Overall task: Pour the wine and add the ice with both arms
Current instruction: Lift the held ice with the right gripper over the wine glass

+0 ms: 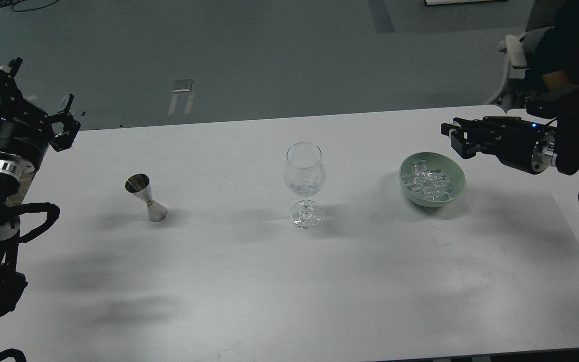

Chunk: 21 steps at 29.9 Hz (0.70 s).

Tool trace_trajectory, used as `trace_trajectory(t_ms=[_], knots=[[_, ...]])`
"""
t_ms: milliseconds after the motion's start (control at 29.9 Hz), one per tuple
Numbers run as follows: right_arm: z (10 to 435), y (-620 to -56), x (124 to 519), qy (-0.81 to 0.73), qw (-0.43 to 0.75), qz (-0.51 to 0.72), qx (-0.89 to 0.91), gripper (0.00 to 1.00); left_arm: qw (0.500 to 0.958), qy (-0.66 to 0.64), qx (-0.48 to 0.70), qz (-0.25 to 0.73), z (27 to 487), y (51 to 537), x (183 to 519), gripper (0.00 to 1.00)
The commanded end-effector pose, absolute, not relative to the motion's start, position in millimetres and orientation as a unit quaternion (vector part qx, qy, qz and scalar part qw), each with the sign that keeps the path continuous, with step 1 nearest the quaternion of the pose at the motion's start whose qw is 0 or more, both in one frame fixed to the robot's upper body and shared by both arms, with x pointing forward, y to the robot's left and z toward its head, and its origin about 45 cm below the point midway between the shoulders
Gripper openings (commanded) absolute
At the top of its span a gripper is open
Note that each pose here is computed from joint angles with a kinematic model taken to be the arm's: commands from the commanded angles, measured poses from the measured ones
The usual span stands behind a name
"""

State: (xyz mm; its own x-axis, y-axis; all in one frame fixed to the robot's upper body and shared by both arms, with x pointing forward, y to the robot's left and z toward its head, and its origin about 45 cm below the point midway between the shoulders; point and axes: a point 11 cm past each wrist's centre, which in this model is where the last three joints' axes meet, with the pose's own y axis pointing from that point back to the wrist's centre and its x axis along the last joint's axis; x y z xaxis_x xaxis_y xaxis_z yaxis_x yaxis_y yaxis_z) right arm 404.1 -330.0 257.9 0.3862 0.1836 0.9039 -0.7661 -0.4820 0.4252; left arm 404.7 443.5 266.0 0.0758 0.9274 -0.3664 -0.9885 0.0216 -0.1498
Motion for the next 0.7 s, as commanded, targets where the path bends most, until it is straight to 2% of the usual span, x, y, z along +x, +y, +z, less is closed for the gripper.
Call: trace_trajectory(t_ms=[0, 67, 267, 668], knots=[[289.0, -314.2, 399.4, -0.193, 0.439, 0.547, 0.686, 0.09, 0.710, 0.083, -0.184, 0.675, 265.7, 443.4, 404.8, 0.98], [313.1, -294.5, 399.4, -0.177, 0.421, 0.574, 0.680, 0.09, 0.711, 0.085, -0.185, 0.673, 264.6, 440.8, 405.6, 0.98], [338.3, -239.7, 400.0, -0.127, 0.387, 0.606, 0.683, 0.09, 0.710, 0.084, -0.186, 0.674, 265.9, 441.5, 405.8, 0.98], [310.6, -157.8, 389.9, -0.033, 0.357, 0.649, 0.671, 0.09, 0.715, 0.079, -0.187, 0.669, 270.2, 438.2, 405.7, 0.98]])
